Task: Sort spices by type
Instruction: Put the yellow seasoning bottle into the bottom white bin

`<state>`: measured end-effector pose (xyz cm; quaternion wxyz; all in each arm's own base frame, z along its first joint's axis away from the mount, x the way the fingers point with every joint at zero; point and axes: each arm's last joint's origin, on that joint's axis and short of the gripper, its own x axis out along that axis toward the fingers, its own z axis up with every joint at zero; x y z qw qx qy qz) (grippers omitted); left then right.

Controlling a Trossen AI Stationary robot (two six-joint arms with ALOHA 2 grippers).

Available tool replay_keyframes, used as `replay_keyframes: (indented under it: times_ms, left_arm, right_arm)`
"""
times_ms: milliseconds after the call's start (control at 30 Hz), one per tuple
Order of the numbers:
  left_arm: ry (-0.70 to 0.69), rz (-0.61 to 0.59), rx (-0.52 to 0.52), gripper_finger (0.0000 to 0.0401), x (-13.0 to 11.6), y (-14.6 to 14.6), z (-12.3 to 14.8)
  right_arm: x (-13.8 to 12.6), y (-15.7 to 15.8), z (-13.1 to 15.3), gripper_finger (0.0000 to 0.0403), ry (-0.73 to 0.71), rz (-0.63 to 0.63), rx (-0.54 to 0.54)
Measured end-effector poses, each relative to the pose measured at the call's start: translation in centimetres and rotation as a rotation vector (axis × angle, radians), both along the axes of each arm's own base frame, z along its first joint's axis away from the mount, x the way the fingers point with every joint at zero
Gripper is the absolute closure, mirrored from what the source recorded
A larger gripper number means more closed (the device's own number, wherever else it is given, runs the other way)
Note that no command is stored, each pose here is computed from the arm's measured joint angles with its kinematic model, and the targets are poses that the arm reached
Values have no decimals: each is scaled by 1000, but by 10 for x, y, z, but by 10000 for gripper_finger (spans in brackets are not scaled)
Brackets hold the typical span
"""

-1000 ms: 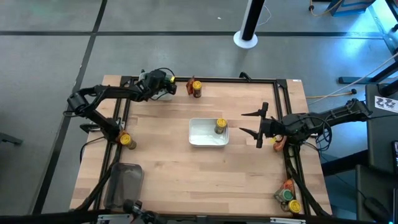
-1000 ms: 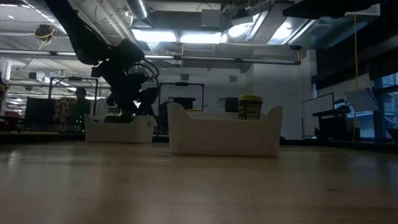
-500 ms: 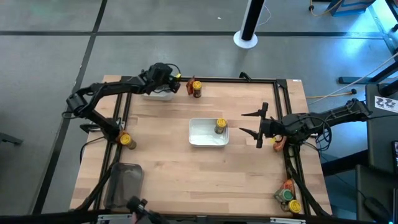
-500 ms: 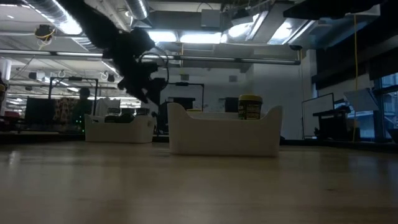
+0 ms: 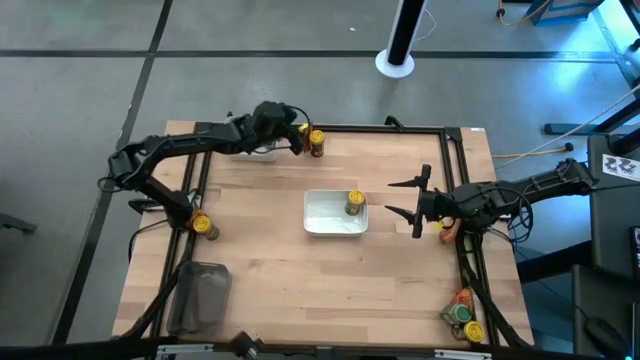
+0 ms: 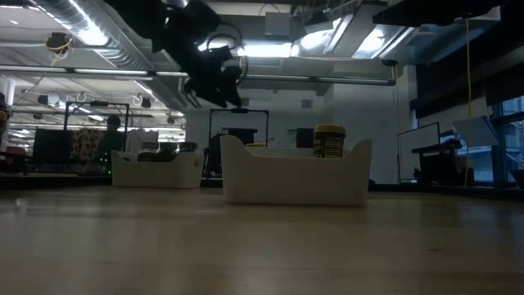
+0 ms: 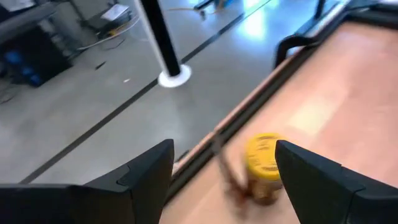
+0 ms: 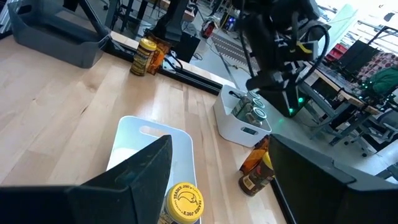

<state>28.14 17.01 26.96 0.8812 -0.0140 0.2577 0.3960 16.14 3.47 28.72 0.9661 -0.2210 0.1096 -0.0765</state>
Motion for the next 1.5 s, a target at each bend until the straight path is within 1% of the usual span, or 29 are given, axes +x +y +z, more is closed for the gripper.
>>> replay_keyframes:
  times_ms: [367,500,633,733,800,1000,1067,1200,1333,1500]
  left_arm:
    - [-91,-122,23,132,23,-36,7]
    - [-99,-148,24,132,32,-41,10]
    - [-97,-151,26,132,50,-36,16]
    - [-46,-148,19,132,63,-27,19]
    - [17,-139,-8,132,70,-20,15]
    - [129,-67,-108,132,86,5,0]
    - [173,-52,-139,132,88,10,-9]
    - [184,-23,-174,132,92,17,-20]
    - [190,-2,-197,132,91,20,-23]
    - [177,6,-195,132,91,22,-23]
  right_arm:
    - [0,0,1,139,-9,0,2]
    - [0,0,2,139,-19,2,-3]
    - [0,0,2,139,-16,4,-18]
    - [0,0,2,139,-18,5,-30]
    - [0,0,2,139,-15,7,-43]
    - [0,0,2,139,-7,8,-47]
    - [0,0,2,139,-6,8,-47]
    - [0,0,2,139,-6,8,-46]
    - [0,0,2,139,-7,8,-41]
    - [0,0,1,139,-9,6,-28]
